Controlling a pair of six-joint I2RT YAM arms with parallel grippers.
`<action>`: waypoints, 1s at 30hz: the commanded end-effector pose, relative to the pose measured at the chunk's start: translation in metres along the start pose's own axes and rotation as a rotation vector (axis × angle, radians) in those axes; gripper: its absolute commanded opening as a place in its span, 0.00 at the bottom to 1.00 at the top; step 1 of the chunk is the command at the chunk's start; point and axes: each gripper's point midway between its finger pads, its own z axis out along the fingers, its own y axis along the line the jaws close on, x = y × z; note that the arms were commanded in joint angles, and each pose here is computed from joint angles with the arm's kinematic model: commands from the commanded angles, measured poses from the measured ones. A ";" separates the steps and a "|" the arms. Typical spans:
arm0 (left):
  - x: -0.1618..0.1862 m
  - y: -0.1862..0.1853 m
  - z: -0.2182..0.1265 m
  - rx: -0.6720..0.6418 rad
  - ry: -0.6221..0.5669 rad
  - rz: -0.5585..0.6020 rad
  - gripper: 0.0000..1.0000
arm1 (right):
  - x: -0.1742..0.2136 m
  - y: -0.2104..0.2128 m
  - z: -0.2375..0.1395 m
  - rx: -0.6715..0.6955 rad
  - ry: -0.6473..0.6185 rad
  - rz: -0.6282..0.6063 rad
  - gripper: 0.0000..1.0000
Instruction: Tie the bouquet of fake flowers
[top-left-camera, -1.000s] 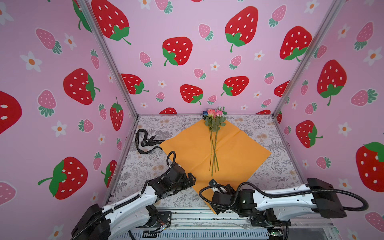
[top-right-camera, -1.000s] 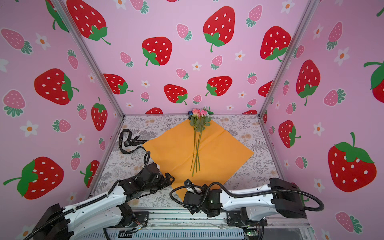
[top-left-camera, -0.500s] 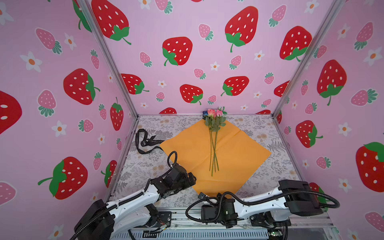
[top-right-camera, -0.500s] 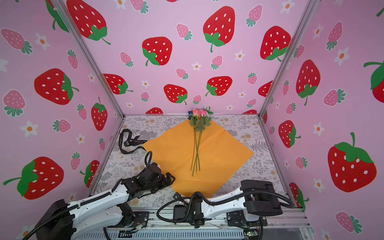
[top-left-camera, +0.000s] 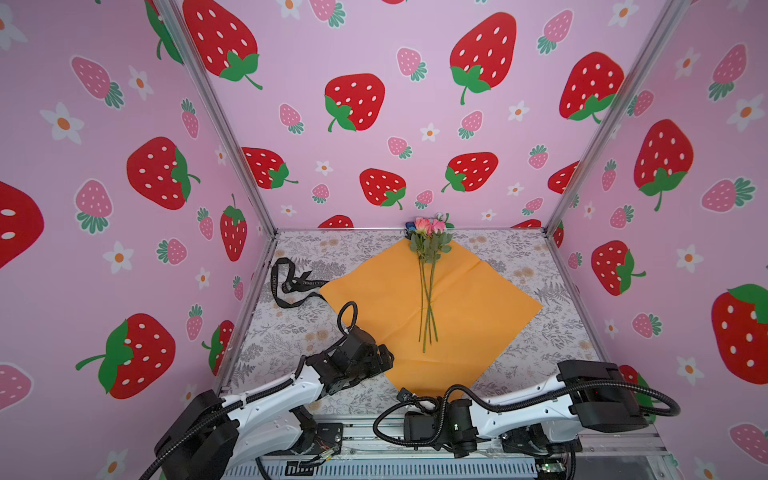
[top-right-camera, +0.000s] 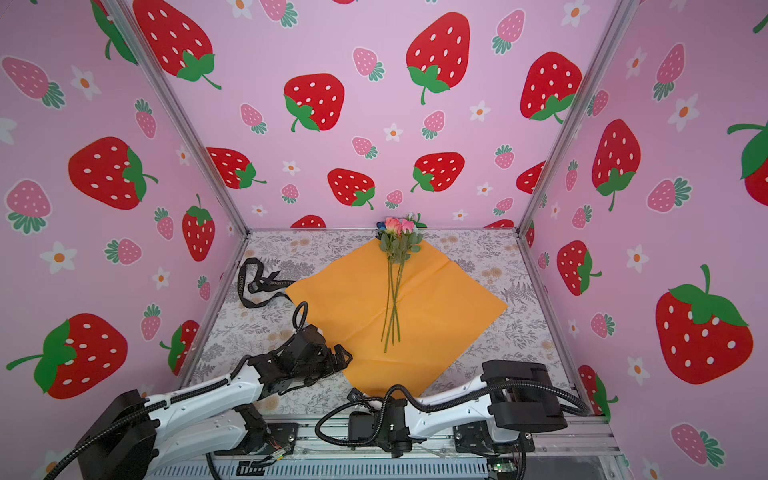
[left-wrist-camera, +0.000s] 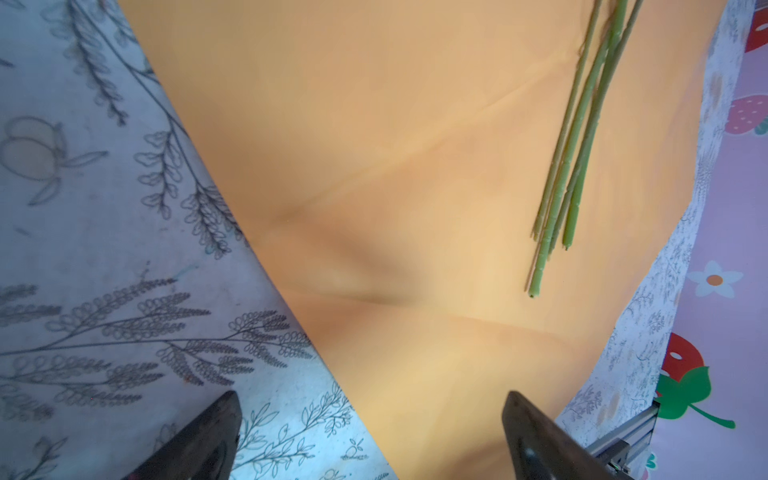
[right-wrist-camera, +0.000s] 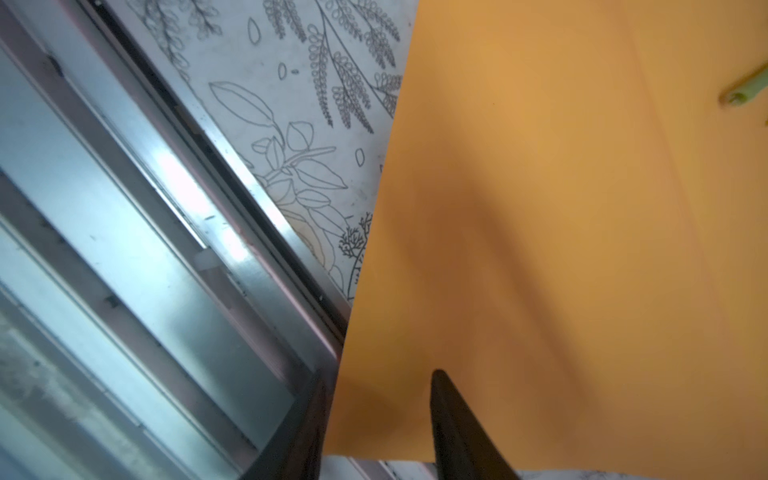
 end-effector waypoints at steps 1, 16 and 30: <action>0.001 -0.008 -0.001 0.017 0.019 0.023 0.99 | 0.019 -0.040 0.013 0.175 0.055 0.004 0.37; 0.013 -0.020 0.000 0.085 0.089 0.056 0.99 | -0.013 -0.056 0.004 0.267 -0.053 0.033 0.31; 0.031 -0.032 0.013 0.205 0.178 -0.004 0.95 | -0.019 -0.061 0.007 0.208 -0.075 0.114 0.36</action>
